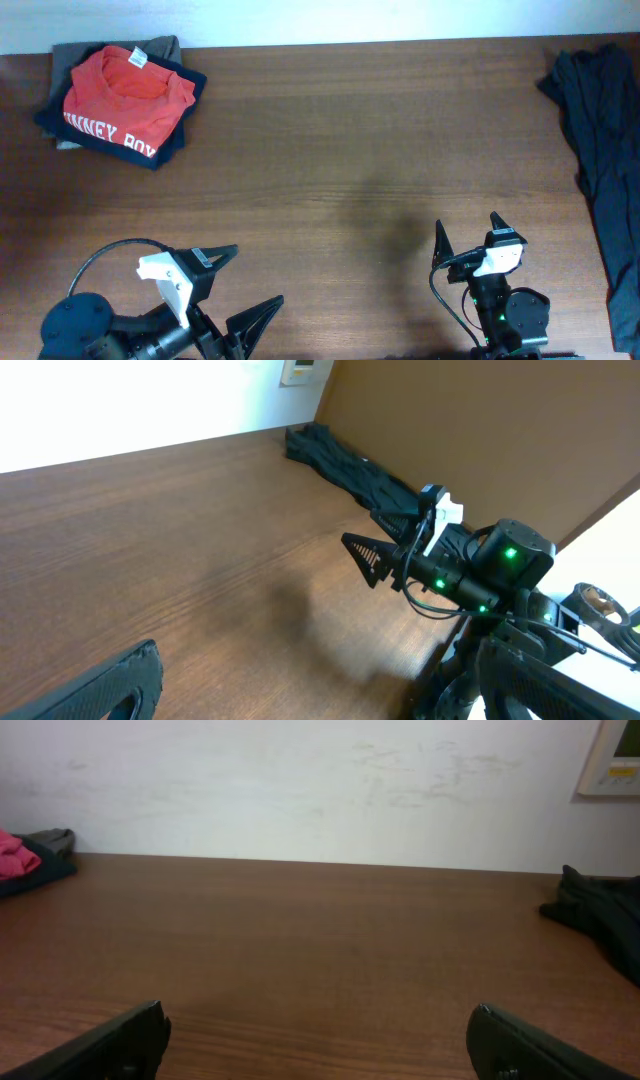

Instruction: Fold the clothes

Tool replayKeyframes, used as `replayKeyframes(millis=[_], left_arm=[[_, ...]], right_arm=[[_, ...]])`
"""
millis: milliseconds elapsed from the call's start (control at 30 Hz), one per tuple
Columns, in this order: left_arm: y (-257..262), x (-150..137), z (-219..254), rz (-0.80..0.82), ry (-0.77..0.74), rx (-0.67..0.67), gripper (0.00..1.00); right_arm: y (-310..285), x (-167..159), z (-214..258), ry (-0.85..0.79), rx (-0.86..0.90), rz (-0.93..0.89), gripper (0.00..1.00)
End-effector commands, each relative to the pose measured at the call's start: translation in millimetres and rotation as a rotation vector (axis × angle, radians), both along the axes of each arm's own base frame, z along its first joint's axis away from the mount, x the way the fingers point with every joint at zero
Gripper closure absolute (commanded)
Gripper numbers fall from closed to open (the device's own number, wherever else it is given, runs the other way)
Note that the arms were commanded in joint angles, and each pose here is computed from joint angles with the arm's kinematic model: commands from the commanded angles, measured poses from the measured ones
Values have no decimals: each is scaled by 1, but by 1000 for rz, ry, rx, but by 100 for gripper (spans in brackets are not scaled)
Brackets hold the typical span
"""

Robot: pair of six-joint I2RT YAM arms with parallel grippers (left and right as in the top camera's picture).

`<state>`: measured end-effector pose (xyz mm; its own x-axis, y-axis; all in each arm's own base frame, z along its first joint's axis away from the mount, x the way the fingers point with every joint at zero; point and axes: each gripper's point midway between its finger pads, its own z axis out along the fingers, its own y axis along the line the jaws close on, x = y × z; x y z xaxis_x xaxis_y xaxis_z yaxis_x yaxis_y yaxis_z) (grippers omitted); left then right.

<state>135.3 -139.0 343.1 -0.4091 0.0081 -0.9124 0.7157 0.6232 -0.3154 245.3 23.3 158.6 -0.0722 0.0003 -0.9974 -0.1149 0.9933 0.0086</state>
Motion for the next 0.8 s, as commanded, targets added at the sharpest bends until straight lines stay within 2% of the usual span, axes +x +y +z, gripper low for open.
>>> replayKeyframes(millis=[0,167,333,467,767], left_arm=[[-1,-1,-1,-4,7,-6,1],[1,-3,-6,11,29,4,1],[26,12,-38,175,63,116,1],[32,26,-55,200,-93,183,1],[46,68,-88,336,-414,167,1]], right_arm=[[-4,0,-2,3,11,-18,1],[-4,0,-2,3,11,-18,1],[-4,0,-2,3,11,-18,1],[-4,0,-2,3,11,-18,1],[-4,0,-2,3,11,-18,1]])
